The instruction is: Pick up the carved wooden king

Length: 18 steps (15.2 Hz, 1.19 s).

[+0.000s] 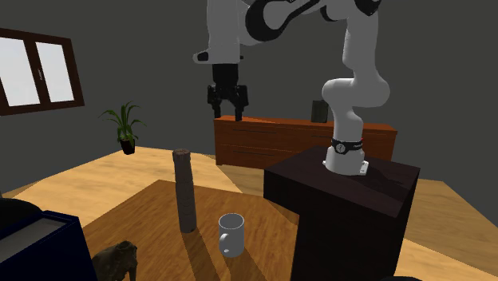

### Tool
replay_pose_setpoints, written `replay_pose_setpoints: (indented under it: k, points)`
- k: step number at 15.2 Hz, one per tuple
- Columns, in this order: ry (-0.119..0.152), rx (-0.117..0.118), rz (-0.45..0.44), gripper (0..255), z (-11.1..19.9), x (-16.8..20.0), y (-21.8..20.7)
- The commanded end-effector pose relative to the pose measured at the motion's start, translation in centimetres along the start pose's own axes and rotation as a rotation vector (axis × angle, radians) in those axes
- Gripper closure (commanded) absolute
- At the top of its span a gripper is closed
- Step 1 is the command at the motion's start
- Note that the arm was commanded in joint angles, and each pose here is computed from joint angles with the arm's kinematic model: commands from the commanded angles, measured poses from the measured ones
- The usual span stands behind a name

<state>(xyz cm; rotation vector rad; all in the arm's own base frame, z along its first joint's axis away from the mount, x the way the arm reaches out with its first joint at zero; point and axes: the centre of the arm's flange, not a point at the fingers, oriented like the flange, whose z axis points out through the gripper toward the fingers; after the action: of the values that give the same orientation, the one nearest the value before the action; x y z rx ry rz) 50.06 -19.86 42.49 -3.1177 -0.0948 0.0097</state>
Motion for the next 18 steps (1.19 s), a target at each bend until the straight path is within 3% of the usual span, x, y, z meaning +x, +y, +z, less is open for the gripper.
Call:
replay_pose_setpoints:
  k: [1, 12, 18]
  points:
    - [0.001, -0.003, 0.000, 0, 1.2, 1.3, 1.8]
    - [0.003, -0.014, 0.002, 0, 8.0, 9.4, 11.6]
    - [0.003, -0.014, 0.002, 0, 10.8, 9.6, 11.9]
